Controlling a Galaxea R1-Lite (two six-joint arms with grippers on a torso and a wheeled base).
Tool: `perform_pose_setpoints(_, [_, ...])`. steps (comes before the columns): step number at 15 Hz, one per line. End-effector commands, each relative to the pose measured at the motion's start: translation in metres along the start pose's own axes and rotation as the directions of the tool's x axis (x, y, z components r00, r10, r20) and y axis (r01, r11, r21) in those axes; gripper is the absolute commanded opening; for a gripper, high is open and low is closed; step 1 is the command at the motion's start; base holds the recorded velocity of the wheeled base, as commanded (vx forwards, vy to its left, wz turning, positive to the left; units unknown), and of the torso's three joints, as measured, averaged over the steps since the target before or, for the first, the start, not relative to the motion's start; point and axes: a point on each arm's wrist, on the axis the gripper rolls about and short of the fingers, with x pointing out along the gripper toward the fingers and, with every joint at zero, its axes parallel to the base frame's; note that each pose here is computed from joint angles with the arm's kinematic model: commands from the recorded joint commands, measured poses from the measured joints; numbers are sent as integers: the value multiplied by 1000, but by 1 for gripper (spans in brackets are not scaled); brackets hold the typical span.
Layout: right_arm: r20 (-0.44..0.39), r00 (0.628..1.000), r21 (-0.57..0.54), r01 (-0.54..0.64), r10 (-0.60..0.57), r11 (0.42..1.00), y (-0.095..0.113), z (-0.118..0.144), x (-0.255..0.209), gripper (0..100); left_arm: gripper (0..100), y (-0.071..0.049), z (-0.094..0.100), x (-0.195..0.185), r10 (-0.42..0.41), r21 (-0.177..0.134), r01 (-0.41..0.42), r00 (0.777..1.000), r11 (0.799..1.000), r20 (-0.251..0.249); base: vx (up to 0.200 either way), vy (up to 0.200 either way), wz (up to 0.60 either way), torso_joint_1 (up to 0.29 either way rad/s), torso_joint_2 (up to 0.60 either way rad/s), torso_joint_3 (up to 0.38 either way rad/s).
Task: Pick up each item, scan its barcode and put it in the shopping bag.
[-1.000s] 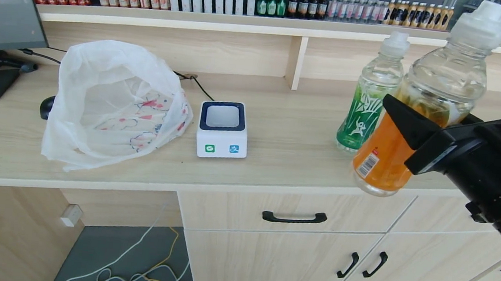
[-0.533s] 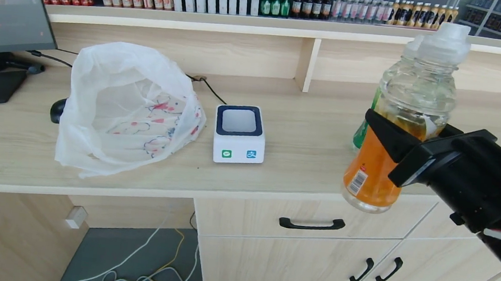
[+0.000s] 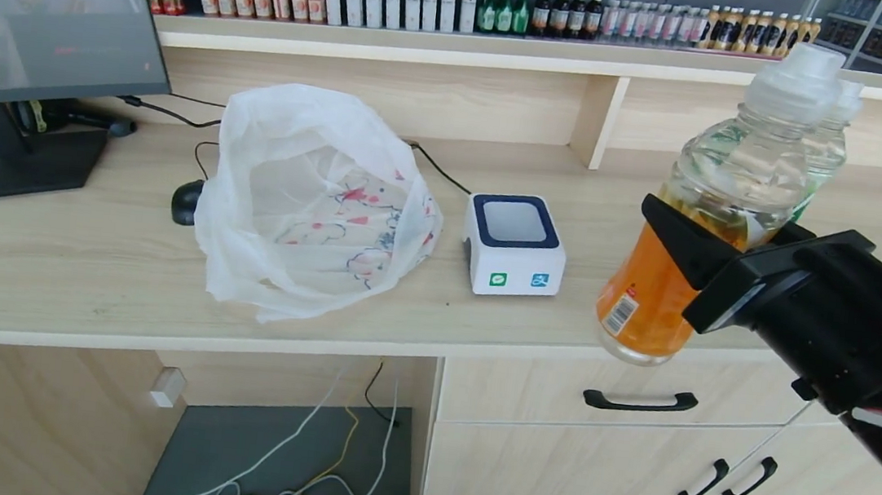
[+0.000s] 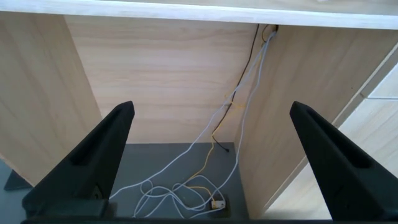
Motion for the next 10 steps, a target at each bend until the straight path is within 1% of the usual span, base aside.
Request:
perform_pose_setpoints(1, [-1,1000,-5,0,0,1000,1,-1,1,0,100,0,0,0,1,0,-1,1000,1000,1,0,200,0,-2,2,2])
perform_pose_setpoints(3, [10,1000,-36,-1,2,999,1,2,3,0,100,0,0,0,1,3,-1,1000,1000,1,0,0,0,0,0,0])
perform_pose_setpoints(6, [37,999,-55,1,1,998,3,8,11,0,100,0,0,0,-1,3,1,1000,1000,1,0,0,0,0,0,0])
perform_pose_setpoints(7, [67,998,-51,6,-3,999,5,16,17,0,100,0,0,0,-1,3,1,1000,1000,1,0,0,0,0,0,0])
perform_pose_setpoints(10, [105,994,-132,34,-20,991,8,25,35,0,100,0,0,0,-1,3,1,1000,1000,1,0,0,0,0,0,0])
